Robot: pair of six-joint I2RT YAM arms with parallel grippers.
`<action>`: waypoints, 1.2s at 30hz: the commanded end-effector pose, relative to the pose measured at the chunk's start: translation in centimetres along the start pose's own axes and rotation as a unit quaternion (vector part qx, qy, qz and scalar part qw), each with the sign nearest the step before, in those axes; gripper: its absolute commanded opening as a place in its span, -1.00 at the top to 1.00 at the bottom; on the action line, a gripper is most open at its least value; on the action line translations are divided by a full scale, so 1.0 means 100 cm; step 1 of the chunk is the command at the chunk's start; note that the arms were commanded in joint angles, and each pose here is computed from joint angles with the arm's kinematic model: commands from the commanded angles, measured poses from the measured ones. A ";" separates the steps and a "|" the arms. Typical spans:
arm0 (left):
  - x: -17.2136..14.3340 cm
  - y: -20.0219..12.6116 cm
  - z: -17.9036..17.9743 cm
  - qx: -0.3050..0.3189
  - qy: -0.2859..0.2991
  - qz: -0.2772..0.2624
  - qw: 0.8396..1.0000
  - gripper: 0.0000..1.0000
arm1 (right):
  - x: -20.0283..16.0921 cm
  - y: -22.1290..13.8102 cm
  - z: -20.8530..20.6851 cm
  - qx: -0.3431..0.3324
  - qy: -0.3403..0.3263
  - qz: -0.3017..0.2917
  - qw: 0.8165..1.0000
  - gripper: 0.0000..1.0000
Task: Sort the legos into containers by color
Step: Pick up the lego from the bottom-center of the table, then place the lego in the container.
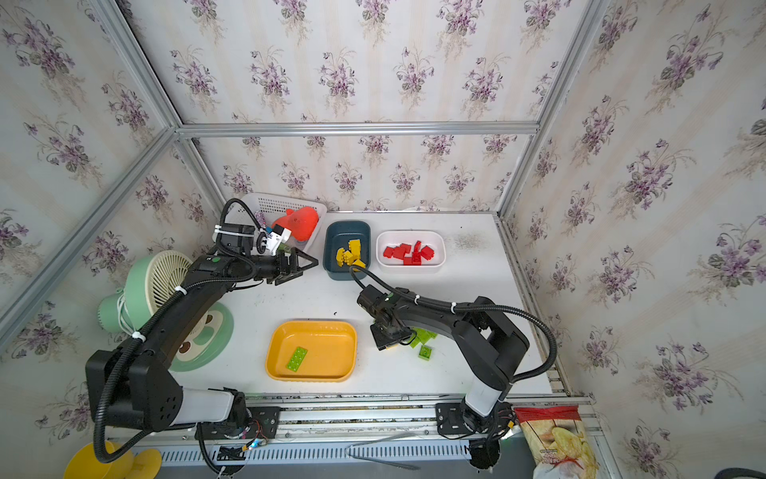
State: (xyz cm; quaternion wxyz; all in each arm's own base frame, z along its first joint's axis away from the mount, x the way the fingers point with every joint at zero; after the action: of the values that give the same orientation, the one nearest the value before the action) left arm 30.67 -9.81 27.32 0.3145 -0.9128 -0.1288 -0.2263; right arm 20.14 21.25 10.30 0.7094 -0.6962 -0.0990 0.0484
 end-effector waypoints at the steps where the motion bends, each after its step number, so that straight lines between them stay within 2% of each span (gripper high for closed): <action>1: 0.002 -0.001 -0.004 -0.013 0.012 -0.002 1.000 -0.99 | 0.001 0.004 0.000 -0.008 0.007 -0.001 1.000 0.03; 4: 0.002 -0.002 -0.005 -0.016 0.013 -0.002 1.000 -0.99 | 0.003 -0.001 0.000 -0.010 0.007 -0.006 1.000 0.13; 7: 0.001 -0.003 -0.006 -0.019 0.013 -0.002 1.000 -0.99 | 0.011 -0.020 0.001 -0.004 0.006 -0.035 0.999 0.23; 11: 0.002 -0.003 -0.008 -0.023 0.015 -0.002 1.000 -0.99 | 0.029 -0.050 0.003 0.010 -0.002 -0.064 0.998 0.24; 15: 0.005 -0.004 -0.010 -0.025 0.019 -0.005 0.999 -0.99 | 0.064 -0.079 0.003 0.056 0.008 -0.108 0.992 0.24; 23: 0.019 -0.010 -0.020 -0.024 0.044 -0.022 0.998 -0.99 | 0.152 -0.103 0.019 0.130 0.000 -0.170 0.977 0.24; 31: 0.027 -0.017 -0.023 0.003 0.081 -0.044 0.996 -0.99 | 0.245 -0.090 0.037 0.138 -0.027 -0.224 0.964 0.21; 36: 0.028 -0.018 -0.020 0.014 0.084 -0.050 0.995 -0.99 | 0.288 -0.078 0.053 0.156 -0.034 -0.261 0.952 0.20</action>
State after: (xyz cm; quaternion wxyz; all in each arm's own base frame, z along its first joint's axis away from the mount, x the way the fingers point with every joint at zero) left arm 31.50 -9.63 30.66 0.3184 -0.8894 -0.1450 -0.2943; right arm 45.37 31.18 20.07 0.7915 -0.5418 -0.2656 -0.0973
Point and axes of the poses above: each gripper's point midway between its finger pads, its own y axis out along the fingers, its own z axis along the line the jaws close on, x = y × z, the point moved 8 cm from there along -y, back along the fingers, and after that the axes turned 7 degrees about y, right-handed, at the moved point
